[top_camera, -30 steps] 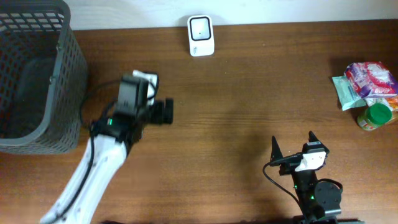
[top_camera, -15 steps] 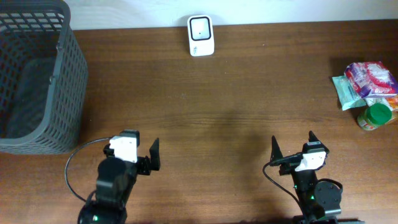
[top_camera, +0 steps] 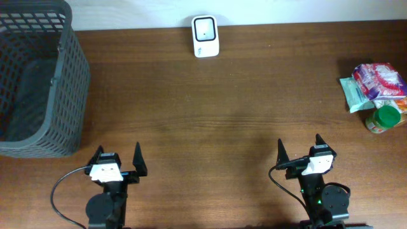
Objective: Scan the item barcode
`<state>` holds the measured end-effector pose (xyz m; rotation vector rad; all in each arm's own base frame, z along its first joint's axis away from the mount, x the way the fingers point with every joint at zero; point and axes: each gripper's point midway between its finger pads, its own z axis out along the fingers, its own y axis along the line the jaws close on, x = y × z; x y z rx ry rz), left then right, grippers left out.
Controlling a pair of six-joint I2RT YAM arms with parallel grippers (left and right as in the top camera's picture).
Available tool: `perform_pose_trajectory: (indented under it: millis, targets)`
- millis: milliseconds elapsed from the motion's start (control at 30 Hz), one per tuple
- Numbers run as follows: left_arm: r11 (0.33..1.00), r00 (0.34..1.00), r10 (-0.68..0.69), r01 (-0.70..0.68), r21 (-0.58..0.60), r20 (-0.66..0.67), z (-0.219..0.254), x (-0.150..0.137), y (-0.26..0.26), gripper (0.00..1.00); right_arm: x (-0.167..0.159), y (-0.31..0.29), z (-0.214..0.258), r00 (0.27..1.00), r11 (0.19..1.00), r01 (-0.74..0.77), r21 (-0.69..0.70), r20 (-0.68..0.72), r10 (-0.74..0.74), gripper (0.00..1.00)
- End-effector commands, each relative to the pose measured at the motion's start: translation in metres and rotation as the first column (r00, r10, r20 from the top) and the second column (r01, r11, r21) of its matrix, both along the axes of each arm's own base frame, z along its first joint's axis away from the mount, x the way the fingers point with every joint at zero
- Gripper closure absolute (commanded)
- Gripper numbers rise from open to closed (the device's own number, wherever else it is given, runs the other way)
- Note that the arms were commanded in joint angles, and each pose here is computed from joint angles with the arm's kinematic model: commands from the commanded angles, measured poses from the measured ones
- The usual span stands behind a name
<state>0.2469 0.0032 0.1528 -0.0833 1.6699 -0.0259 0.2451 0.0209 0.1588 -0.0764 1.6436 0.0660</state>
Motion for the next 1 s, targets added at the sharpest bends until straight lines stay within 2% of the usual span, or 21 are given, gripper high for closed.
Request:
perform_pose_trajectory:
  millis: [0, 167, 267, 967]
  targets:
    - [0.995, 0.999, -0.049, 0.048, 0.09, 0.014, 0.0027, -0.0012, -0.0061, 0.01, 0.0002, -0.0023, -0.0029, 1.0, 1.0, 0.011, -0.007, -0.003, -0.011, 0.02]
    - [0.99, 0.999, -0.048, 0.046, 0.13, 0.012, 0.0025, -0.0012, -0.0053, 0.01, 0.0002, -0.0023, -0.0029, 1.0, 1.0, 0.011, -0.007, -0.003, -0.011, 0.01]
    - [0.998, 0.999, -0.04, 0.039, 0.042, 0.015, 0.0024, -0.0012, -0.0053, 0.01, 0.0002, -0.0023, -0.0029, 1.0, 1.0, 0.011, -0.007, -0.003, -0.011, 0.01]
    - [0.997, 0.999, -0.045, 0.044, 0.058, 0.019, 0.0034, -0.0011, -0.0059, 0.01, 0.0002, -0.0023, -0.0029, 1.0, 1.0, 0.011, -0.007, -0.003, -0.011, 0.01]
